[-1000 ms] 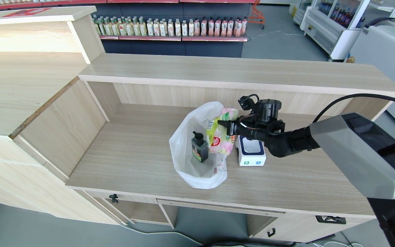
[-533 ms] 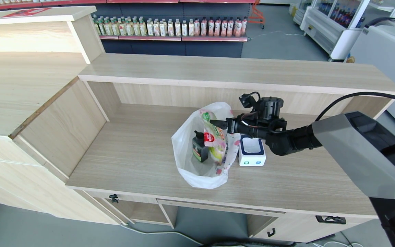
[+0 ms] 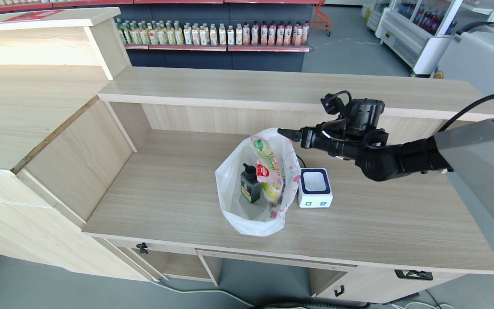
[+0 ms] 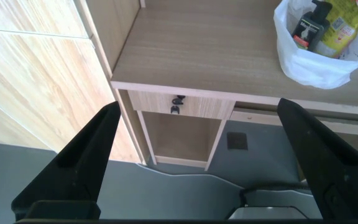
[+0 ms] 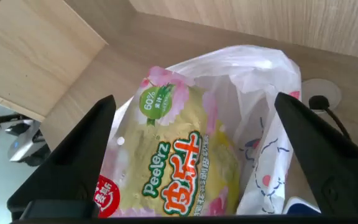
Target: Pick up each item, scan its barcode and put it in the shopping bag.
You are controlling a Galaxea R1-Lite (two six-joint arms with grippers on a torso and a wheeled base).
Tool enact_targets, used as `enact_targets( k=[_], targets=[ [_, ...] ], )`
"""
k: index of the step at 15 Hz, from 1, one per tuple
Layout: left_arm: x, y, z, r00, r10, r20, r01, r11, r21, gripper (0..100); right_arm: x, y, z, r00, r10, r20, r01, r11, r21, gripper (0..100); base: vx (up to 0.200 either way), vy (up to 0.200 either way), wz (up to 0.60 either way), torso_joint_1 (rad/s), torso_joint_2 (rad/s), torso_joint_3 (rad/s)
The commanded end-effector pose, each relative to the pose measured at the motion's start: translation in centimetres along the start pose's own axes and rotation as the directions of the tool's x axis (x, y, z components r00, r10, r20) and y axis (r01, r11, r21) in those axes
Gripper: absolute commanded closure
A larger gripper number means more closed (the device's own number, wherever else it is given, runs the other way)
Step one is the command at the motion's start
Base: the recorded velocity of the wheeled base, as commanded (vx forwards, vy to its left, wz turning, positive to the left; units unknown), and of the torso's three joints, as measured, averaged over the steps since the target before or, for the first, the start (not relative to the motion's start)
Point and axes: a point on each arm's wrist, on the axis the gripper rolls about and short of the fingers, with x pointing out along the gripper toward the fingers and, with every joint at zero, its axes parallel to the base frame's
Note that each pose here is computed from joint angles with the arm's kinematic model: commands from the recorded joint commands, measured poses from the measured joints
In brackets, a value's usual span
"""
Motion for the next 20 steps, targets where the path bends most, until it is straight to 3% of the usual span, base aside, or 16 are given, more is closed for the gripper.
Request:
enact_targets(
  k=[1,3,4,5,6,8,10,12,15,17,19,20],
  targets=[
    [0.0,0.0,0.0,1.000,0.000,0.000,0.000,1.000,0.000,0,-8.0,2.6,4.9,0.993,-0.110,0.046,0.110,0.994,-0.007,0,0.000,0.000,0.00,0.000,0.00,0.000],
    [0.0,0.0,0.0,1.000,0.000,0.000,0.000,1.000,0.000,0,-12.7,4.1,5.6,0.977,-0.213,0.030,0.213,0.977,0.000,0,0.000,0.000,0.00,0.000,0.00,0.000],
    [0.0,0.0,0.0,1.000,0.000,0.000,0.000,1.000,0.000,0,-16.5,5.4,5.7,0.949,-0.315,0.011,0.315,0.949,-0.011,0,0.000,0.000,0.00,0.000,0.00,0.000],
    [0.0,0.0,0.0,1.000,0.000,0.000,0.000,1.000,0.000,0,-19.8,6.1,4.9,0.902,-0.431,-0.017,0.430,0.902,-0.041,0,0.000,0.000,0.00,0.000,0.00,0.000],
    [0.0,0.0,0.0,1.000,0.000,0.000,0.000,1.000,0.000,0,-23.6,6.6,3.4,0.824,-0.566,-0.038,0.561,0.823,-0.091,0,0.000,0.000,0.00,0.000,0.00,0.000],
    [0.0,0.0,0.0,1.000,0.000,0.000,0.000,1.000,0.000,0,-28.8,8.6,0.7,0.761,-0.647,-0.040,0.641,0.761,-0.101,0,0.000,0.000,0.00,0.000,0.00,0.000],
    [0.0,0.0,0.0,1.000,0.000,0.000,0.000,1.000,0.000,0,-34.1,11.3,-3.3,0.752,-0.658,-0.034,0.649,0.749,-0.135,0,0.000,0.000,0.00,0.000,0.00,0.000],
    [0.0,0.0,0.0,1.000,0.000,0.000,0.000,1.000,0.000,0,-38.3,12.9,-7.4,0.717,-0.697,0.002,0.688,0.707,-0.162,0,0.000,0.000,0.00,0.000,0.00,0.000],
    [0.0,0.0,0.0,1.000,0.000,0.000,0.000,1.000,0.000,0,-41.5,14.7,-11.5,0.728,-0.684,0.037,0.680,0.716,-0.158,0,0.000,0.000,0.00,0.000,0.00,0.000],
    [0.0,0.0,0.0,1.000,0.000,0.000,0.000,1.000,0.000,0,-43.2,15.9,-13.6,0.749,-0.661,0.046,0.655,0.728,-0.203,0,0.000,0.000,0.00,0.000,0.00,0.000],
    [0.0,0.0,0.0,1.000,0.002,0.000,-0.002,1.000,0.000,0,-44.2,16.8,-15.1,0.695,-0.713,0.096,0.716,0.673,-0.185,0,0.000,0.000,0.00,0.000,0.00,0.000],
    [0.0,0.0,0.0,1.000,0.000,0.000,0.000,1.000,0.000,0,-44.2,16.8,-15.2,0.691,-0.718,0.091,0.720,0.670,-0.181,0,0.000,0.000,0.00,0.000,0.00,0.000]
  ],
)
